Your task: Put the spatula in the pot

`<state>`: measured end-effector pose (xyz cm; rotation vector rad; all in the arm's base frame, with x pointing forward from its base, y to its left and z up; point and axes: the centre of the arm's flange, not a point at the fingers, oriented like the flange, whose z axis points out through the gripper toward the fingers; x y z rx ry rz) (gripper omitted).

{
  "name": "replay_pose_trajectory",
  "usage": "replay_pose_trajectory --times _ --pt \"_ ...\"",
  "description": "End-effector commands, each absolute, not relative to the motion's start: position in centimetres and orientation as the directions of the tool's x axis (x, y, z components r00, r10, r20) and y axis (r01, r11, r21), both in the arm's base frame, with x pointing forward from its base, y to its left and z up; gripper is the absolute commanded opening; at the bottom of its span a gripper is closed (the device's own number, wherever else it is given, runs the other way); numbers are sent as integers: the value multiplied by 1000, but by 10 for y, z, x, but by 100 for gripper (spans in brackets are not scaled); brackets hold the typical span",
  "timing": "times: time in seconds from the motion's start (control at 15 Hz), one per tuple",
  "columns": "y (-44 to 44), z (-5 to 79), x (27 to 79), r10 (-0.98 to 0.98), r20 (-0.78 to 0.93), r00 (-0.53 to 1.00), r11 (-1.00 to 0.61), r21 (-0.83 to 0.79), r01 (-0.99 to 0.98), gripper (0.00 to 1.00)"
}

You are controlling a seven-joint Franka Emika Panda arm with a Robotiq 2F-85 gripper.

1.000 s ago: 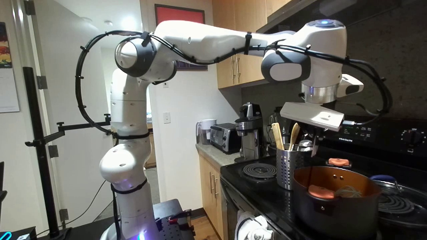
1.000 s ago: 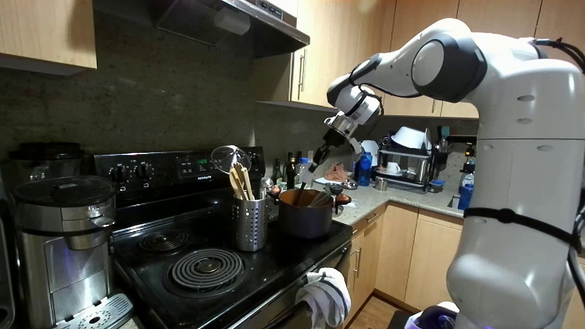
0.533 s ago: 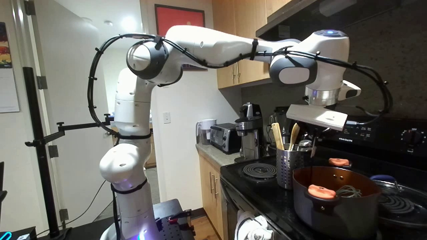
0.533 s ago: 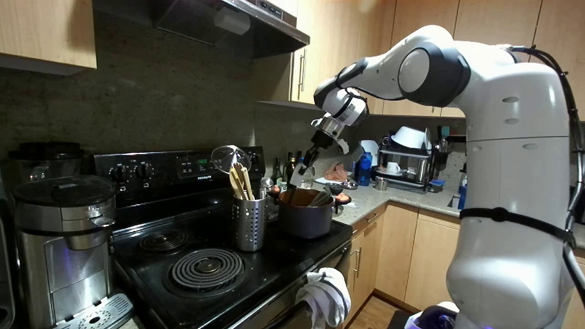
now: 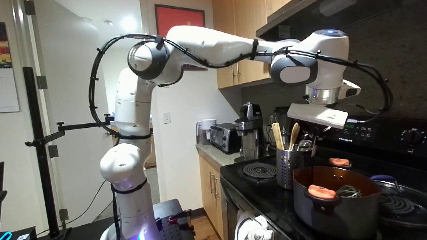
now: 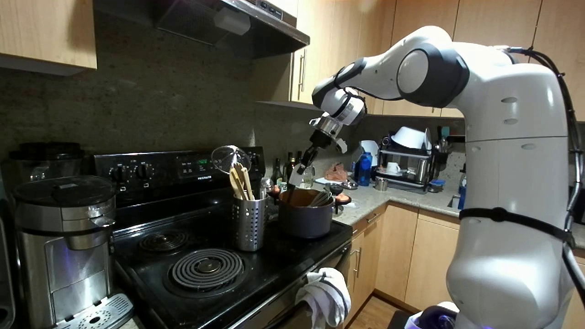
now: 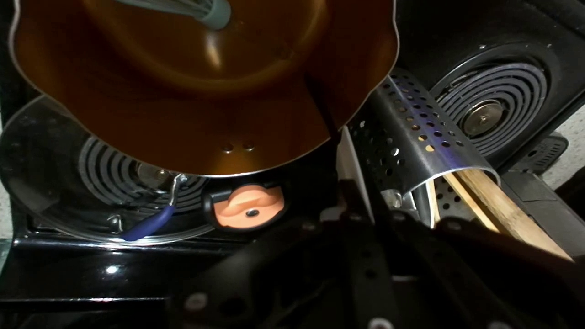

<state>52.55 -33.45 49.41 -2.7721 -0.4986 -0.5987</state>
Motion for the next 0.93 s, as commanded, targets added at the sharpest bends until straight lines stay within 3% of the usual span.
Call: replay_pose_trajectory --times 0.0,0.87 --pt "-341 498 542 253 423 870 -907 -209 365 1" --pt "-406 484 549 166 353 921 -925 -269 269 1"
